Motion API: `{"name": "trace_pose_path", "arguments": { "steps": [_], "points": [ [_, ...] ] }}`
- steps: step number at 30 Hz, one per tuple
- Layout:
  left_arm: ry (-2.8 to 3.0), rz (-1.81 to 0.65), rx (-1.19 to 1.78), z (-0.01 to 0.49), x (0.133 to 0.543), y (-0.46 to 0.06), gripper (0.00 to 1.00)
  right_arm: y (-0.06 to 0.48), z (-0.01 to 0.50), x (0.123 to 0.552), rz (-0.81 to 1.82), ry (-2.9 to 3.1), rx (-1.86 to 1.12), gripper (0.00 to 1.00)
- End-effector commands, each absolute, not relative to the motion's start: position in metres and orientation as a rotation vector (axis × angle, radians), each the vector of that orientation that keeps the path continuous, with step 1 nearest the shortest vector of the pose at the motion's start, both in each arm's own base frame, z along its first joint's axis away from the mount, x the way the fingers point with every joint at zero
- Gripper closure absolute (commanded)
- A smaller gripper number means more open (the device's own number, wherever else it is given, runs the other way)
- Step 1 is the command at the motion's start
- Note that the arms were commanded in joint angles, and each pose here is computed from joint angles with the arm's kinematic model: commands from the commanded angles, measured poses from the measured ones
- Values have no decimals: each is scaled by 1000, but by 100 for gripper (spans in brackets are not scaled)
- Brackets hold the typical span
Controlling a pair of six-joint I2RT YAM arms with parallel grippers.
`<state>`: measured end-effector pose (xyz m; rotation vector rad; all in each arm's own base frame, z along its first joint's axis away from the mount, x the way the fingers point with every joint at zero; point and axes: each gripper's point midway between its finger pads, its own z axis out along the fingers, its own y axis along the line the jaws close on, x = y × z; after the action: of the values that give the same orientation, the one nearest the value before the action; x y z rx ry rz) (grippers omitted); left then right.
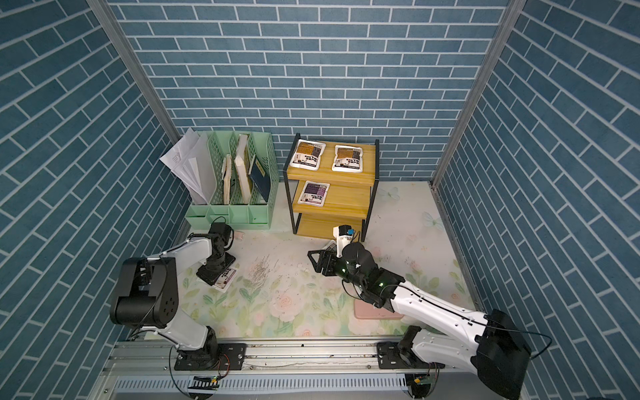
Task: Place the bagged coffee beans on the shelf by color
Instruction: Move the coffee beans to the center of the board.
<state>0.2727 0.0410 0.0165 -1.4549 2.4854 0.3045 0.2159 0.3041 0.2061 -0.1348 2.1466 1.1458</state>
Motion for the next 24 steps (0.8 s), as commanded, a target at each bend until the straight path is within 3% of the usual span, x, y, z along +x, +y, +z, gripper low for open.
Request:
{"name": "trace_pose_path", "arguments": {
  "steps": [1,9,15,20,24],
  "points": [
    [2619,271,-1432,-6,250,7,25,299,200,219,1112,2150,-112,29],
    [2747,139,-1171,-5,243,-90,26,273,171,228,1020,2240,50,28],
    [2851,0,-791,8,242,-180,28,245,139,228,1085,2308,178,28],
    [2802,-227,-414,72,254,-229,21,251,130,218,1065,2407,39,28],
    [2669,-361,-320,130,260,-204,16,265,123,215,1096,2459,-45,30]
  ]
}}
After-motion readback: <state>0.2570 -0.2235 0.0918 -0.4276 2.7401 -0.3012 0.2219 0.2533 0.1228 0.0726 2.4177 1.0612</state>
